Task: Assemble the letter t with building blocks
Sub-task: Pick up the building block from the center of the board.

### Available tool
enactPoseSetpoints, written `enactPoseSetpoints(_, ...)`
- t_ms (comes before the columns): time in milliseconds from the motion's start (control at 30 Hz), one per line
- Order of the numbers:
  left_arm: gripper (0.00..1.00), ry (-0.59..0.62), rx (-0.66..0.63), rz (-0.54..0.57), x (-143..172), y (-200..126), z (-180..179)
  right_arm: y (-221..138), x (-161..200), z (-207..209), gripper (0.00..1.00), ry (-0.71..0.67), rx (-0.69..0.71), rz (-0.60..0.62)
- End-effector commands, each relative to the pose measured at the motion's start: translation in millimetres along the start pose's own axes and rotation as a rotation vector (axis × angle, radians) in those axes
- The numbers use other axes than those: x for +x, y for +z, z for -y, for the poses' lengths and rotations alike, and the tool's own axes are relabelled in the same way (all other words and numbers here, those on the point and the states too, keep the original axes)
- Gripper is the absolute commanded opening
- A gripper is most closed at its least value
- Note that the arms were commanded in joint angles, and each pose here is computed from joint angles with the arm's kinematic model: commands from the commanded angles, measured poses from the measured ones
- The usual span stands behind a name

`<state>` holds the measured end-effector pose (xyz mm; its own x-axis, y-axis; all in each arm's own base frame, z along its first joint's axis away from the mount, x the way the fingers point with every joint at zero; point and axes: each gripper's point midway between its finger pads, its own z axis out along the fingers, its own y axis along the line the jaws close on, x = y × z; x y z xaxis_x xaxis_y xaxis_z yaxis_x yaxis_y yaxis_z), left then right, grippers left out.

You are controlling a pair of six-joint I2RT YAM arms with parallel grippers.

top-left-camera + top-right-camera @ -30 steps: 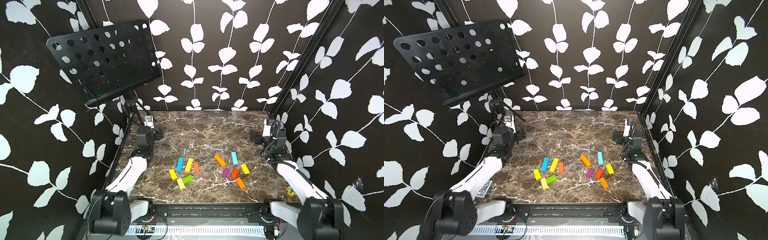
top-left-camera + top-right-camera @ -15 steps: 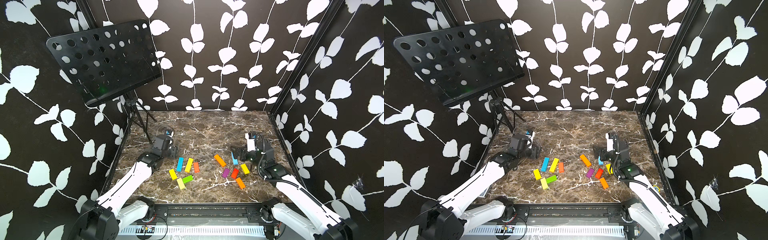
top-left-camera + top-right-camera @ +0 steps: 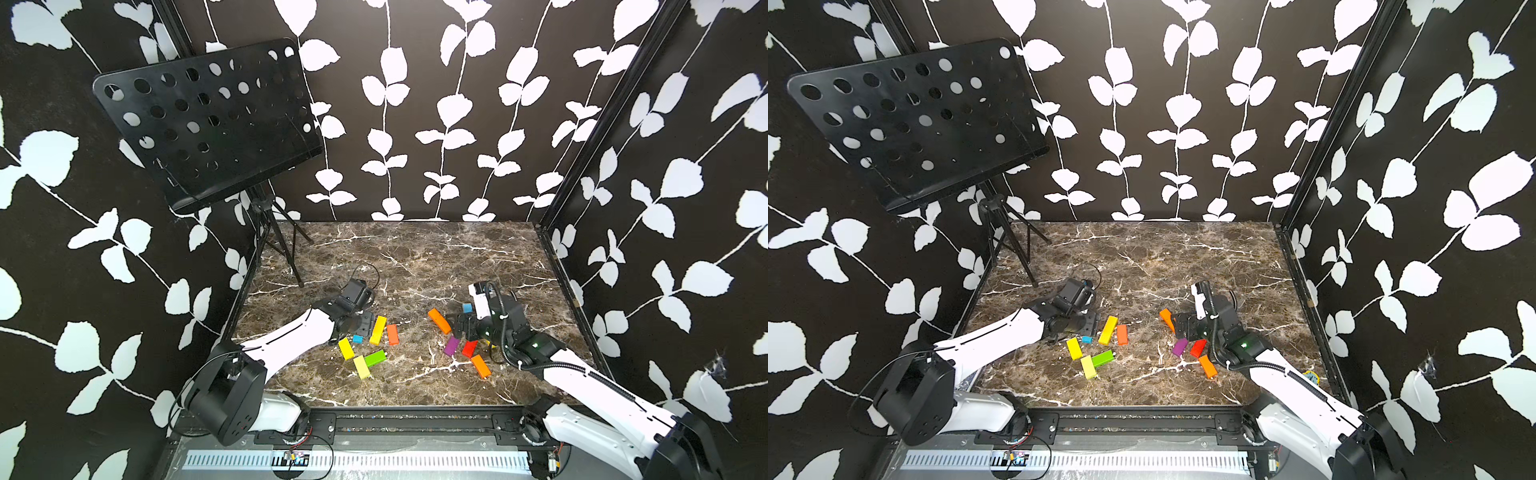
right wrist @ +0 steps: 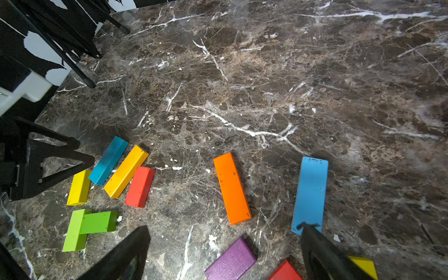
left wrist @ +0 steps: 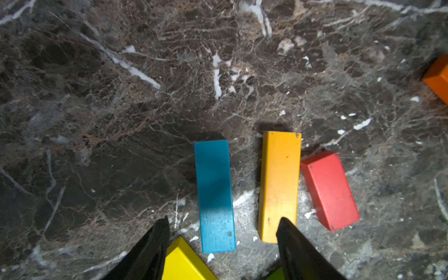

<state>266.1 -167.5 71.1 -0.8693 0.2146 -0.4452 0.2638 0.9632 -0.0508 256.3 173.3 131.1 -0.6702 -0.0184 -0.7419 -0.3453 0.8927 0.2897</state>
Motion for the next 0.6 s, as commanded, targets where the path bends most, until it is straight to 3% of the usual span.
enactPoseSetpoints(0, 0.71, -0.006, 0.0, 0.006, -9, -4, 4, 5, 1, 2, 0.95, 0.027, 0.017, 0.017)
enactPoseSetpoints(333, 0.66, -0.016, -0.084, -0.065, 4, 11, -5, 10, 4, -14, 0.95, 0.066, -0.035, -0.003)
enactPoseSetpoints(567, 0.65, -0.023, -0.102, -0.11, 18, 23, -9, 16, 0, -52, 0.94, 0.086, -0.142, -0.006)
